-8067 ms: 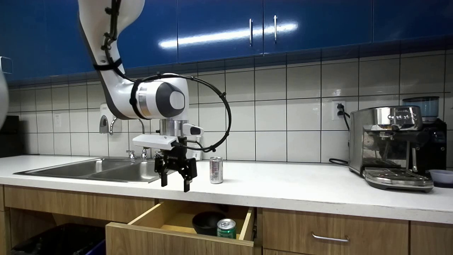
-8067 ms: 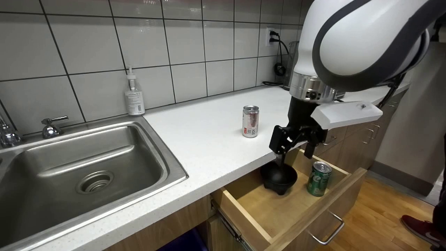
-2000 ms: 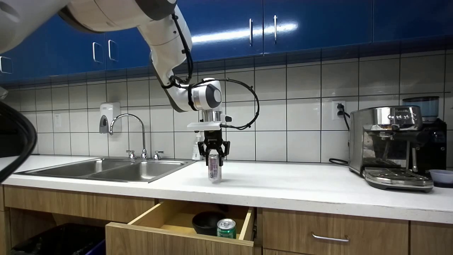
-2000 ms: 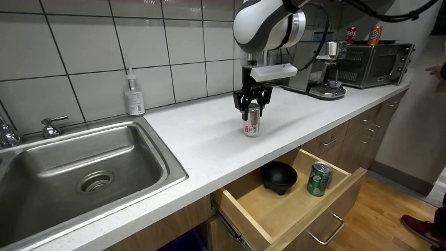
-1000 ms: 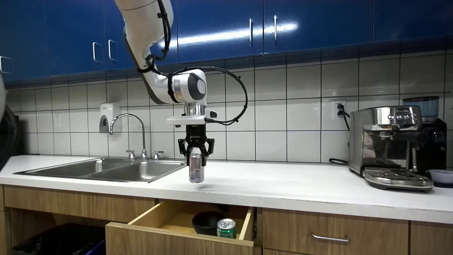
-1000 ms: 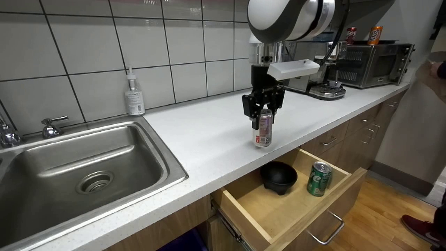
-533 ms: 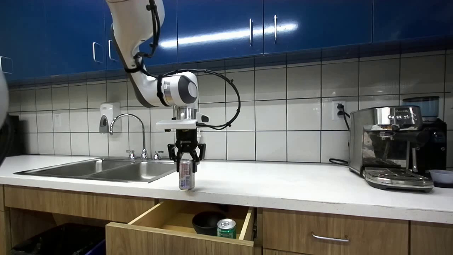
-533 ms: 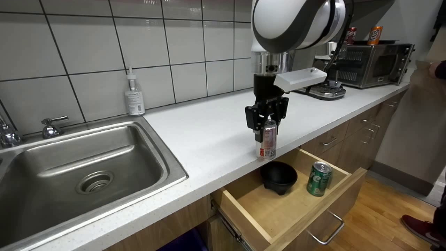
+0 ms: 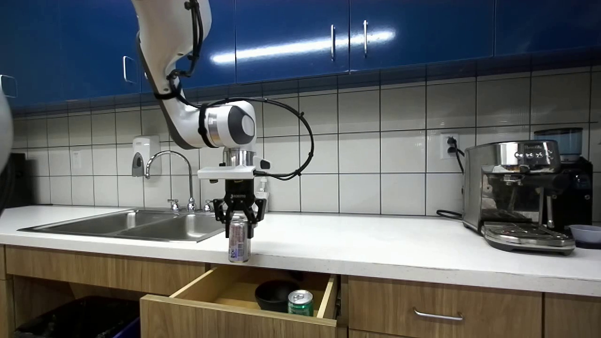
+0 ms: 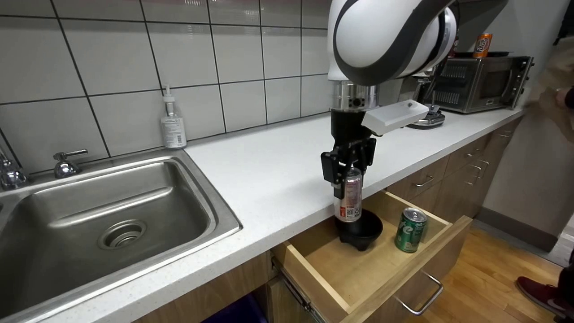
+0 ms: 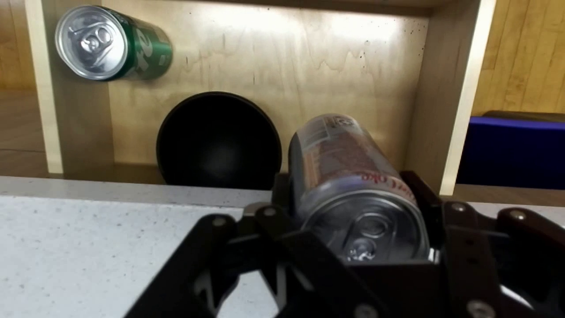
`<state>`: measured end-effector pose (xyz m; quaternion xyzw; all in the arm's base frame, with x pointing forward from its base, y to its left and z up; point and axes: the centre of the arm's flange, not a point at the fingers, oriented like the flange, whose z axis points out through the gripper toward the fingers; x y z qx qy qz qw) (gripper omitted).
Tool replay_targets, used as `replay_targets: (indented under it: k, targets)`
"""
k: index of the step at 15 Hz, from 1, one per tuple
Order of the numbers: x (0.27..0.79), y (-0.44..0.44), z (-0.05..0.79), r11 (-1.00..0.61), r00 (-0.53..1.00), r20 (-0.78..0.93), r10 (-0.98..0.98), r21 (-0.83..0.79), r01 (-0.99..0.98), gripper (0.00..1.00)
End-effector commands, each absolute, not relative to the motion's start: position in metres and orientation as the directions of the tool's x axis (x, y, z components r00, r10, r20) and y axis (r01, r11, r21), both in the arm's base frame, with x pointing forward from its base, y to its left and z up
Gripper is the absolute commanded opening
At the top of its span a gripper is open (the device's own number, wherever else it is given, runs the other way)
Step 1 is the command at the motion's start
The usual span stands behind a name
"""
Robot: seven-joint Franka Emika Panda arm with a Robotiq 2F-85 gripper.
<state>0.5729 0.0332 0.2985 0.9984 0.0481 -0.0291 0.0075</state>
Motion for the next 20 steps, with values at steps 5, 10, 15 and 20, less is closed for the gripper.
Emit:
replay_targets:
  k: [5, 10, 15, 20]
  targets:
    - [0.545, 0.043, 0.296, -0.986, 0.985, -0.047, 0.165, 0.012, 0.165, 0.38]
    - [0.537, 0.048, 0.281, -0.981, 0.98, -0.059, 0.191, 0.007, 0.192, 0.38]
    - [0.53, 0.052, 0.268, -0.98, 0.978, -0.068, 0.199, 0.012, 0.2, 0.38]
    - [0.524, 0.054, 0.255, -0.977, 0.975, -0.067, 0.21, 0.029, 0.212, 0.38]
